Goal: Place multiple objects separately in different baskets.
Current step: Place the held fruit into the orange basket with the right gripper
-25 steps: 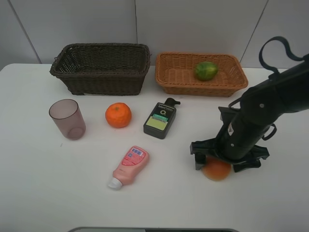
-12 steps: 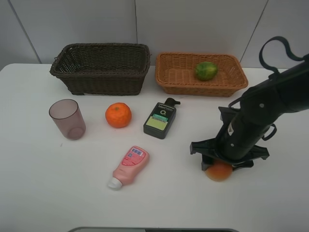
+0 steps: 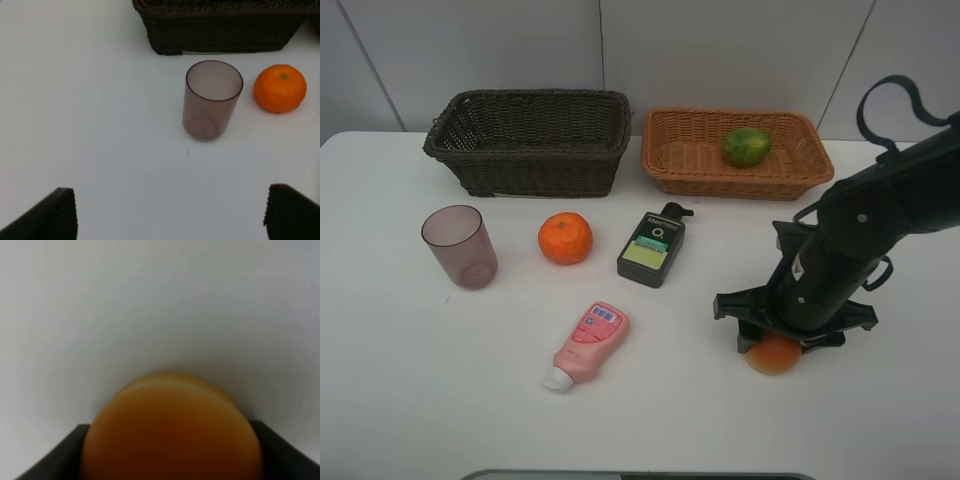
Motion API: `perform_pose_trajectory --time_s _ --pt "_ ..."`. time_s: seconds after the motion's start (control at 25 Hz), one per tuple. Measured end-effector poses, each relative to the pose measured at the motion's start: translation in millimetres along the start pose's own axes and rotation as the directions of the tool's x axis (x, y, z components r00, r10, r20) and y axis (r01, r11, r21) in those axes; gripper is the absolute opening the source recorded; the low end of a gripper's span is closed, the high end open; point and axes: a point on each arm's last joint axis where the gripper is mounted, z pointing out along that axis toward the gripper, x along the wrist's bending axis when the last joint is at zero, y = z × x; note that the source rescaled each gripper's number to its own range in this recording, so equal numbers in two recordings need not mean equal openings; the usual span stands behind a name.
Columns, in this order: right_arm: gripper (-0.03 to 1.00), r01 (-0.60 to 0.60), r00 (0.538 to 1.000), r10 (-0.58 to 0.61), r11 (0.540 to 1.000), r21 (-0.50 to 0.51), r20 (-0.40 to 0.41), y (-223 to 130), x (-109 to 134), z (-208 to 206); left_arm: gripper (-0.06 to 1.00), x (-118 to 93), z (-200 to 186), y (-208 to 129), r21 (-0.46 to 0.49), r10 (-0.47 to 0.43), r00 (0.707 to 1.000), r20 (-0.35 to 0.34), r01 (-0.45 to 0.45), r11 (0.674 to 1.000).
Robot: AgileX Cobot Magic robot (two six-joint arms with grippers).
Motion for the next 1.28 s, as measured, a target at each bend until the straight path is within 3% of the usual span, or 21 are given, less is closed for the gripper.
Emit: perform_pose_trajectory --time_s 0.72,0.96,1.28 --pt "0.00 0.006 1.000 -0.007 0.999 0.039 0.030 7 4 -9 0.96 0 0 0 0.000 0.000 1.000 0.000 0.000 1.000" --pt "0.00 0.087 0.994 -0.091 0.993 0.077 0.052 34 14 -39 0.96 0 0 0 0.000 0.000 1.000 0.000 0.000 1.000" --pt "0.00 0.093 0.996 -0.093 0.995 -0.038 0.012 95 16 -90 0.96 0 0 0 0.000 0.000 1.000 0.000 0.000 1.000"
